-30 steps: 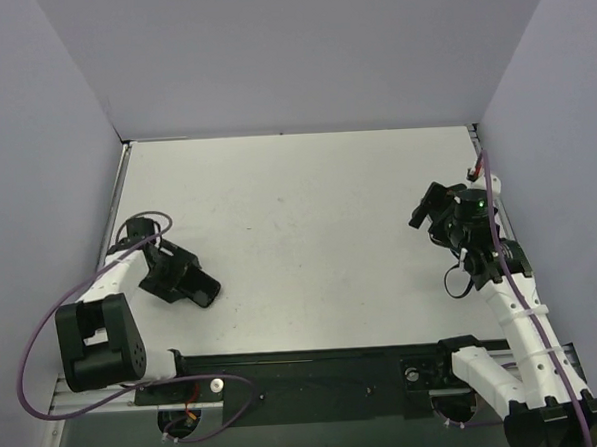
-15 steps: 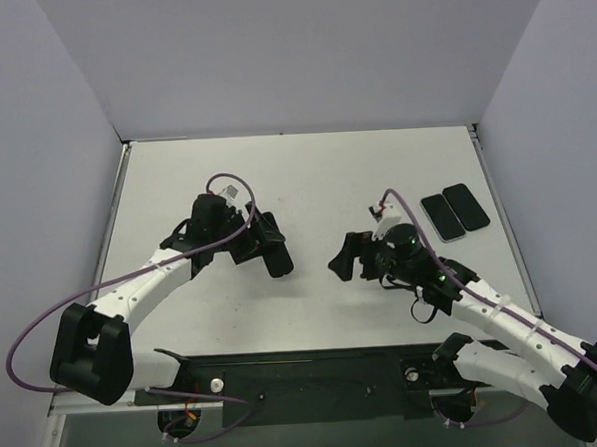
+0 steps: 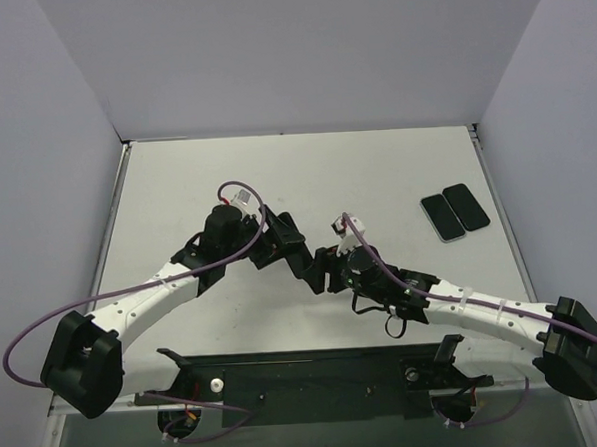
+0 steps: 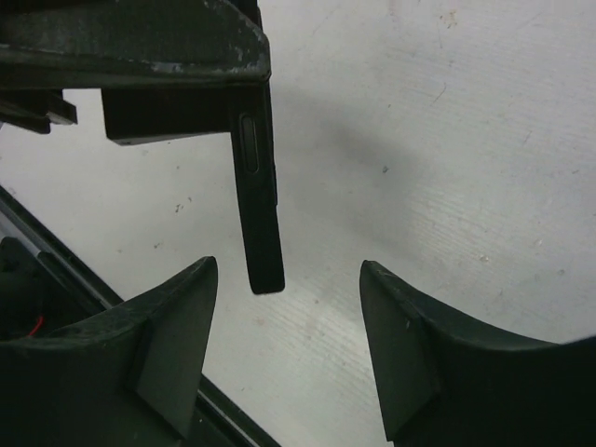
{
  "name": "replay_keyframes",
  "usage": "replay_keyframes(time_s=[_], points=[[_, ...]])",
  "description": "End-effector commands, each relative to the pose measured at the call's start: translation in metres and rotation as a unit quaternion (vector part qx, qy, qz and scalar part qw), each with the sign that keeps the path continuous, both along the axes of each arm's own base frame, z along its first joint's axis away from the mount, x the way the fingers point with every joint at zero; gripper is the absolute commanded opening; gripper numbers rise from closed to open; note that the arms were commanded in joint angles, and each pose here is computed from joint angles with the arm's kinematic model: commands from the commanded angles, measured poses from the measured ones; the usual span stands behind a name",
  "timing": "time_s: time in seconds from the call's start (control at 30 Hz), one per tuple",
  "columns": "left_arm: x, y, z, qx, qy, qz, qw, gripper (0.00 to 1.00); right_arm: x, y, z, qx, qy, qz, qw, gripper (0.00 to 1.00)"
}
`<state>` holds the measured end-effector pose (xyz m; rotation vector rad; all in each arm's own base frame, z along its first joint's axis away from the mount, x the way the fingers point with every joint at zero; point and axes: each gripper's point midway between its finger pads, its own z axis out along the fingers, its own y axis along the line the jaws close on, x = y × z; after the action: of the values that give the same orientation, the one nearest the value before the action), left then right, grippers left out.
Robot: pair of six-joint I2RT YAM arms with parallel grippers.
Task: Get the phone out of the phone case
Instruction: Pick up the phone at the center of the board.
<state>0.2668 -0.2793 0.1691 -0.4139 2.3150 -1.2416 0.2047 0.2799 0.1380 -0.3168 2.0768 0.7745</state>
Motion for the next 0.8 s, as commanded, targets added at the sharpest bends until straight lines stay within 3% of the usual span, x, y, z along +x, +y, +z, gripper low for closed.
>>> replay_keyframes(time_s=[0.0,0.1,0.3,0.37,0.43,0.5,0.57,0.6,0.77], points=[[0.005,-0.014,0.057,-0.071,-0.066,0.009,0.995,0.0,0.026,0.012,0.037,0.028,-0.057,-0.054,0.997,0.54],[0.002,-0.014,0.058,-0.069,-0.065,0.015,0.995,0.0,0.025,0.016,0.036,0.024,-0.062,-0.06,0.996,0.43],[-0.002,-0.018,0.06,-0.07,-0.068,0.019,0.995,0.0,0.027,0.024,0.026,0.001,-0.056,-0.06,0.997,0.34],[-0.003,-0.02,0.061,-0.07,-0.072,0.017,0.995,0.0,0.027,0.026,0.027,0.005,-0.057,-0.057,0.997,0.23],[-0.005,-0.022,0.061,-0.068,-0.074,0.011,0.995,0.0,0.026,0.028,0.03,0.006,-0.057,-0.05,0.997,0.0],[-0.006,-0.022,0.06,-0.064,-0.076,0.006,0.995,0.01,0.022,0.029,0.036,0.016,-0.064,-0.037,0.997,0.0],[-0.009,-0.019,0.062,-0.052,-0.081,-0.006,0.995,0.38,0.017,0.024,0.036,0.028,-0.075,-0.028,0.996,0.0],[-0.012,-0.019,0.067,-0.048,-0.089,-0.016,0.995,0.83,0.019,0.022,0.041,0.043,-0.08,-0.034,0.995,0.0],[-0.02,-0.012,0.122,-0.061,-0.202,-0.047,0.976,0.87,0.012,0.015,0.055,0.104,-0.063,-0.012,0.992,0.0]])
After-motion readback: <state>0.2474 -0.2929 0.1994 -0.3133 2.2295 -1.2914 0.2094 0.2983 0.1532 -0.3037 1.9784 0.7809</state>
